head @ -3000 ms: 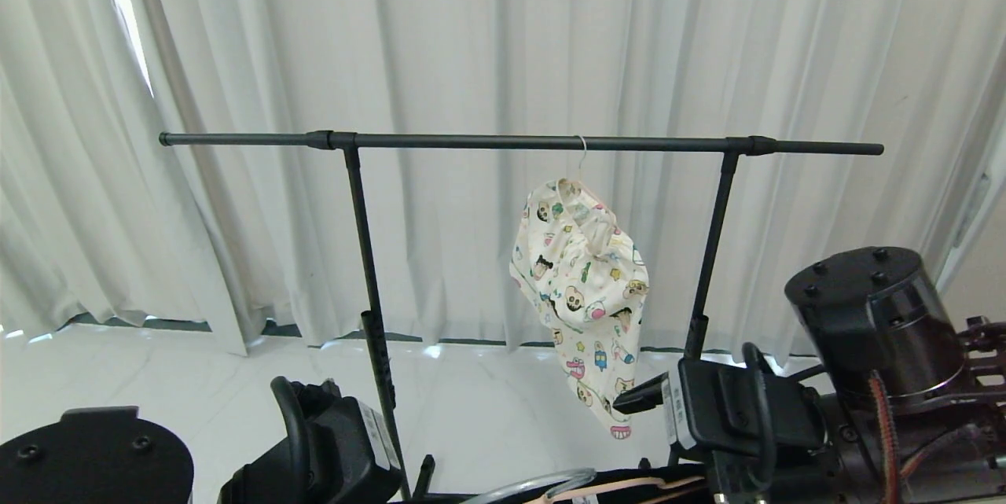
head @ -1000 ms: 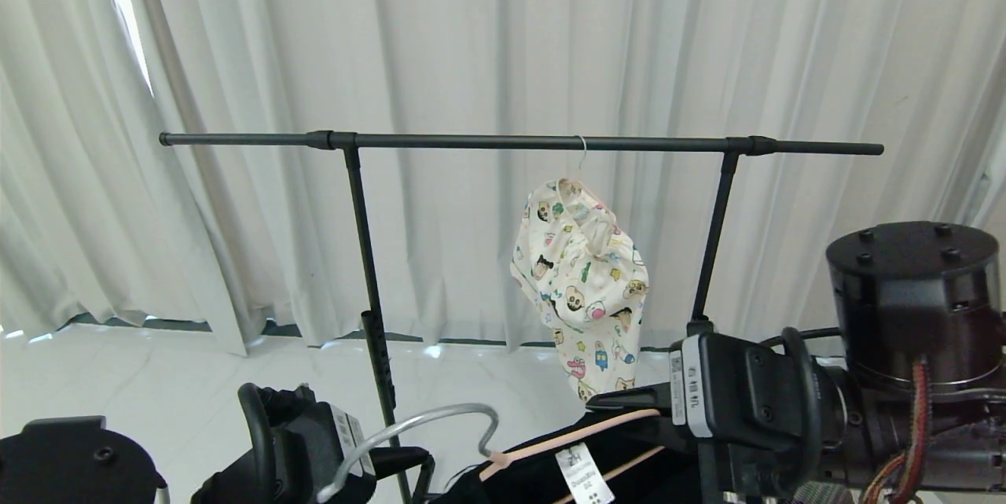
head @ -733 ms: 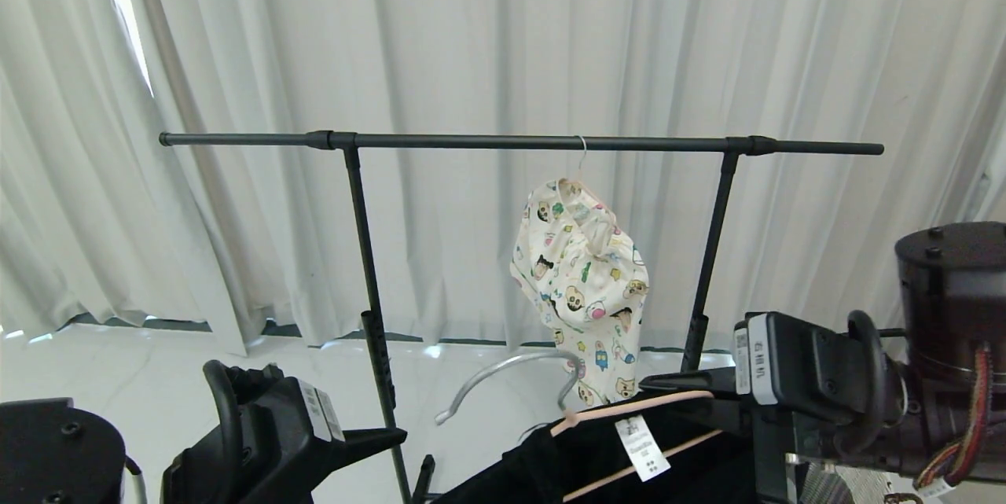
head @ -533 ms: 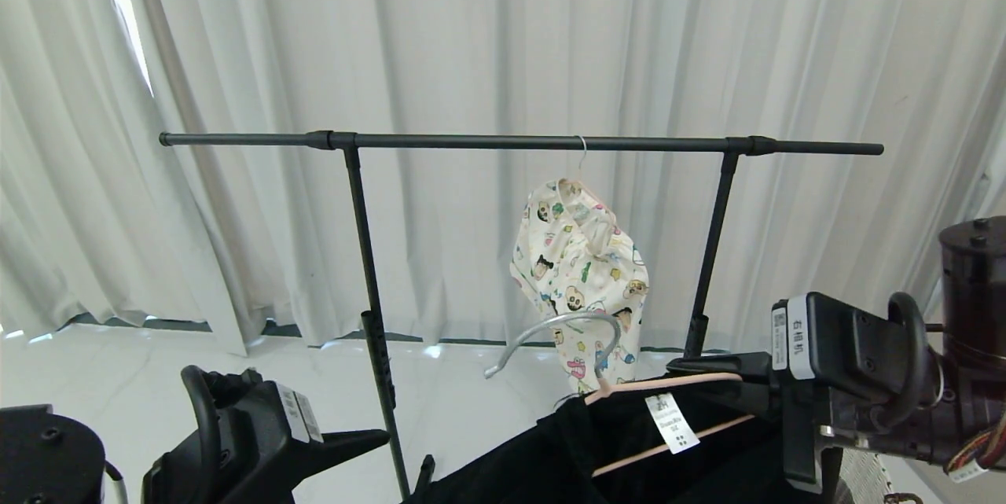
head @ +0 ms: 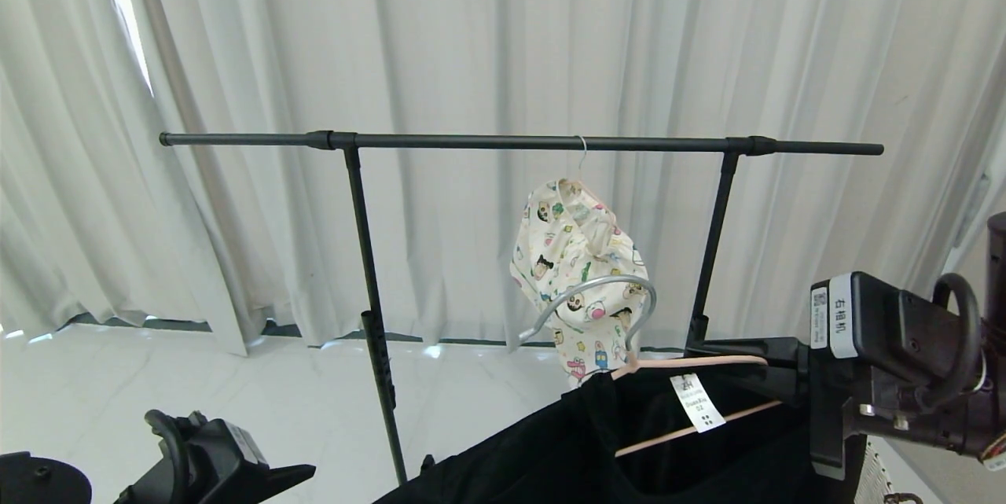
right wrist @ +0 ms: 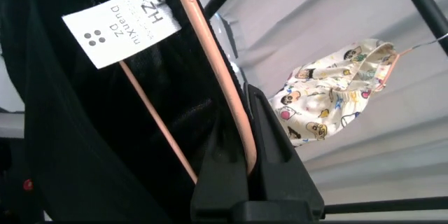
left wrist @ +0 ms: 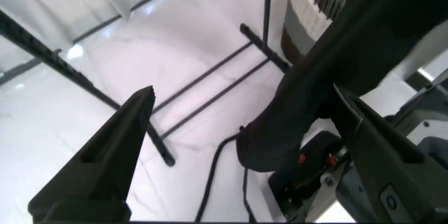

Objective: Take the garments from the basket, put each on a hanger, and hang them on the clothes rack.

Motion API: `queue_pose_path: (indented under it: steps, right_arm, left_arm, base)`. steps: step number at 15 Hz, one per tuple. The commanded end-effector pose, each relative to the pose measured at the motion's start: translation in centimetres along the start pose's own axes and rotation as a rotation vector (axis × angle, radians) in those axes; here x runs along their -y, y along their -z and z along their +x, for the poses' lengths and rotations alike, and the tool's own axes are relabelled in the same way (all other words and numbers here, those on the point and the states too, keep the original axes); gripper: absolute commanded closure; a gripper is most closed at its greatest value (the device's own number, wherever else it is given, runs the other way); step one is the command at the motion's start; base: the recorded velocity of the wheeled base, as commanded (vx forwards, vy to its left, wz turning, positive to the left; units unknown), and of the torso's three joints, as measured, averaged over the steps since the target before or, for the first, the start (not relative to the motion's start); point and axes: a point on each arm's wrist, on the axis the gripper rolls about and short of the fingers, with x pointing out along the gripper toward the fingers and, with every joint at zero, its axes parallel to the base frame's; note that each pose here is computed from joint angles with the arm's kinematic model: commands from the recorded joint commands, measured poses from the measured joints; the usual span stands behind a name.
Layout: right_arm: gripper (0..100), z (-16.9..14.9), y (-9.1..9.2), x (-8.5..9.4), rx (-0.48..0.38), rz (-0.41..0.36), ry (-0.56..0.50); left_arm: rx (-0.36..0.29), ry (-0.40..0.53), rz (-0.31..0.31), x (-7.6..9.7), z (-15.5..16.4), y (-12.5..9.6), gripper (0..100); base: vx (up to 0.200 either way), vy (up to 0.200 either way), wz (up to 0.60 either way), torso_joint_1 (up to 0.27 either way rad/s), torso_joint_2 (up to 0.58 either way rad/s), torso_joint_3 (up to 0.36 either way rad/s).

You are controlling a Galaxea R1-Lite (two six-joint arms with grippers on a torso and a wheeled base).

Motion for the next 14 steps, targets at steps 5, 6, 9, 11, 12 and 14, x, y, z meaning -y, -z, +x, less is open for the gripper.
queue_pose_path:
  steps: [5,6,9,11,12,14]
  right_arm:
    - [100,-0.5,-0.2,0.0,0.011,0.002,0.017]
    - [100,-0.6,-0.1,0.2,0.007,0.017,0.031]
    - [100,-1.6,0.5,1.5,-0.013,0.067,0.112]
    - [100,-2.5,0.7,2.1,-0.016,0.112,0.166]
    - [100,-2.7,0.7,2.3,-0.016,0.127,0.176]
    - [100,-2.9,0.7,2.3,-0.017,0.138,0.193]
  left_arm:
    - [-0.055,-0.019,-0.021,-0.3,1.0,0.0,100]
    - [-0.059,-0.06,-0.047,-0.9,1.0,0.1,100]
    - [-0.076,-0.217,-0.161,-3.3,0.8,0.5,100]
    - [-0.078,-0.277,-0.204,-4.3,0.7,0.5,100]
    - [-0.074,-0.284,-0.207,-4.4,0.7,0.3,100]
    - [-0.07,-0.283,-0.207,-4.6,0.8,0.0,100]
  base:
    - [0.0,0.0,0.0,0.0,0.0,0.0]
    - [0.0,0.0,0.0,0.0,0.0,0.0]
    - [0.0,0.0,0.0,0.0,0.0,0.0]
    - [0.0,0.0,0.0,0.0,0.0,0.0]
    - [0.0,0.0,0.0,0.0,0.0,0.0]
    - [0.0,0.0,0.0,0.0,0.0,0.0]
